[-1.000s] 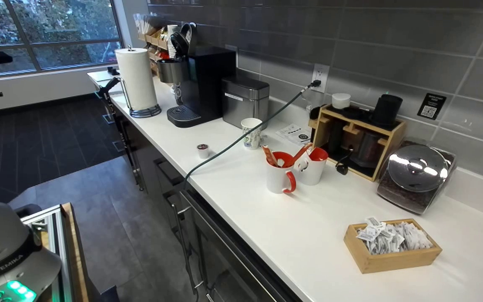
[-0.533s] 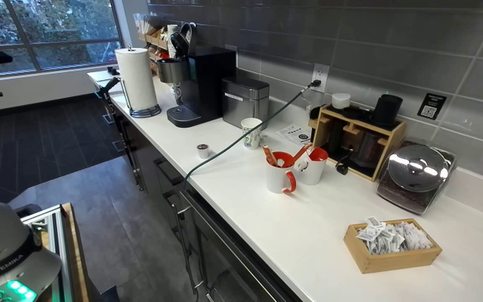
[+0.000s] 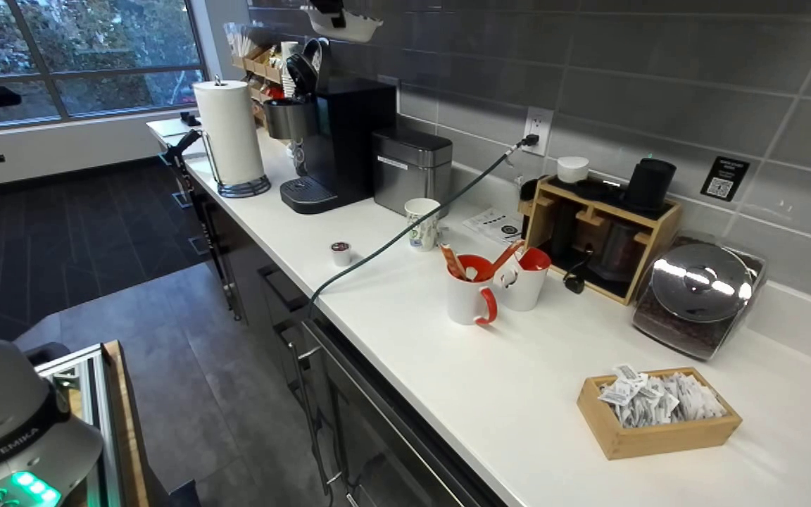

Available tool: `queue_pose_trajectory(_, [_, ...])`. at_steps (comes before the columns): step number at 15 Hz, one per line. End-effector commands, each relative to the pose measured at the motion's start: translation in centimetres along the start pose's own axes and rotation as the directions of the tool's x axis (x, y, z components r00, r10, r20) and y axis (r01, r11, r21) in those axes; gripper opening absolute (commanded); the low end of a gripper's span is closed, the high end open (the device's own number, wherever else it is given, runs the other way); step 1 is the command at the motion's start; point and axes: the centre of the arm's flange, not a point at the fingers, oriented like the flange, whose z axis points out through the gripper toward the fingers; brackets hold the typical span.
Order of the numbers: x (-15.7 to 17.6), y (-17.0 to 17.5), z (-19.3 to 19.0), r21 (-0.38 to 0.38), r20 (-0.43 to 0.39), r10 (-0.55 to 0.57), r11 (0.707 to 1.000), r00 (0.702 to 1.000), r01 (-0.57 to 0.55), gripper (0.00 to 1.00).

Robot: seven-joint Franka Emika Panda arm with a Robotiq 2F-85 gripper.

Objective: Put the bowl on the counter

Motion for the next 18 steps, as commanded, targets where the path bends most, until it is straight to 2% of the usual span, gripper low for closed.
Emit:
queue_pose_trajectory(1, [-4.1, 6.5, 3.8, 0.026, -0.071, 0.045, 0.999, 0.996, -0.043, 0.02])
queue_pose_trajectory(4, [-5.2, 9.0, 6.9, 0.017, -0.059, 0.096, 0.995, 0.994, -0.095, 0.02])
queue_pose_trajectory(7, [-6.1, 11.4, 8.5, 0.012, 0.015, 0.147, 0.989, 0.989, -0.147, 0.02])
queue_pose_trajectory(8, [-3.7, 8.6, 8.5, -0.018, -0.002, 0.113, 0.993, 0.994, -0.113, 0.07])
queue_pose_trajectory(12, [-4.9, 10.5, 8.7, -0.019, 0.019, 0.142, 0.99, 0.99, -0.141, 0.07])
queue_pose_trajectory(13, [-5.0, 10.5, 8.5, -0.016, 0.018, 0.142, 0.99, 0.99, -0.142, 0.02])
queue_pose_trajectory(18, [-8.4, 9.2, 15.2, -0.026, -0.07, 0.068, 0.997, 0.995, -0.07, 0.02])
